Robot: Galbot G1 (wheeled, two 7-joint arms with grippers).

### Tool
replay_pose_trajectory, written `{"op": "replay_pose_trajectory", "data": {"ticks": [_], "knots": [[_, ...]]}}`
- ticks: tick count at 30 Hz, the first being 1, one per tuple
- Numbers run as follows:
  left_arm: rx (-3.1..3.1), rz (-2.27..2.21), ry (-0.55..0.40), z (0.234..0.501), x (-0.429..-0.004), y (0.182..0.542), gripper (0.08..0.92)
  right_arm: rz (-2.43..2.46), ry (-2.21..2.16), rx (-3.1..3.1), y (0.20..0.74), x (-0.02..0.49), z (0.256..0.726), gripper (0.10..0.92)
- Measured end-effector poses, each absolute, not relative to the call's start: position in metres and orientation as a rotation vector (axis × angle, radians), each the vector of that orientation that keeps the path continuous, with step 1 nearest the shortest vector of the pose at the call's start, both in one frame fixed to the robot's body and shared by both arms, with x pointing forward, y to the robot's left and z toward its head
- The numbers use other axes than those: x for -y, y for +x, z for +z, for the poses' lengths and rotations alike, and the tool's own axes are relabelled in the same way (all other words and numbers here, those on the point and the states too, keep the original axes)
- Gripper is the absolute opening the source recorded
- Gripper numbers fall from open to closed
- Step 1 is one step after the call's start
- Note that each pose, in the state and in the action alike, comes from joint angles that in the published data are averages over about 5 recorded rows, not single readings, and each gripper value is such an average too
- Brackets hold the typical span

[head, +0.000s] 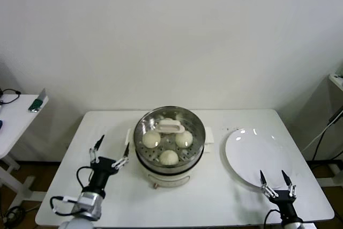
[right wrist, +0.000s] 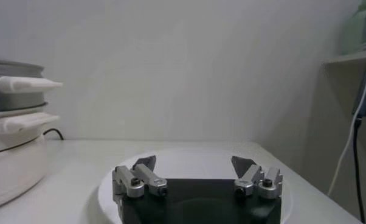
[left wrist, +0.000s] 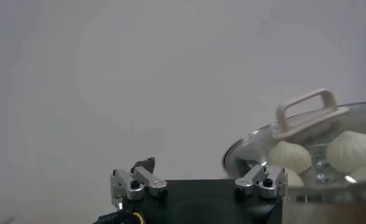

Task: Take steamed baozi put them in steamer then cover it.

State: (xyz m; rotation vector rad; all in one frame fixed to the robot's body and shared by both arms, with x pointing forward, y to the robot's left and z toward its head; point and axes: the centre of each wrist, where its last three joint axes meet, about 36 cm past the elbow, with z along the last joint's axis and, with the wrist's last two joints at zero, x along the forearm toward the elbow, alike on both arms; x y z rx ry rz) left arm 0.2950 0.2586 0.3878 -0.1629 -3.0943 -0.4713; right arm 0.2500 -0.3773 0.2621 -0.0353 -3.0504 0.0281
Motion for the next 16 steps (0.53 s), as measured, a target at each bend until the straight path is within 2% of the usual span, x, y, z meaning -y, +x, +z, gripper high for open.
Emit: {"op": "replay_pose_trajectory", "data": {"ticks": [9,16], "knots": [[3.089,-0.178,-0.089,0.329,-0.293,0.280,0.823,0.028,-0.022,3.051,0.250,0.376,0.260,0.823],[3.083,-0.089,-0.053,0.307,-0.304,0.270,0.823,0.031,-0.017,3.048,0.250,0.377,0.259,0.823]]}}
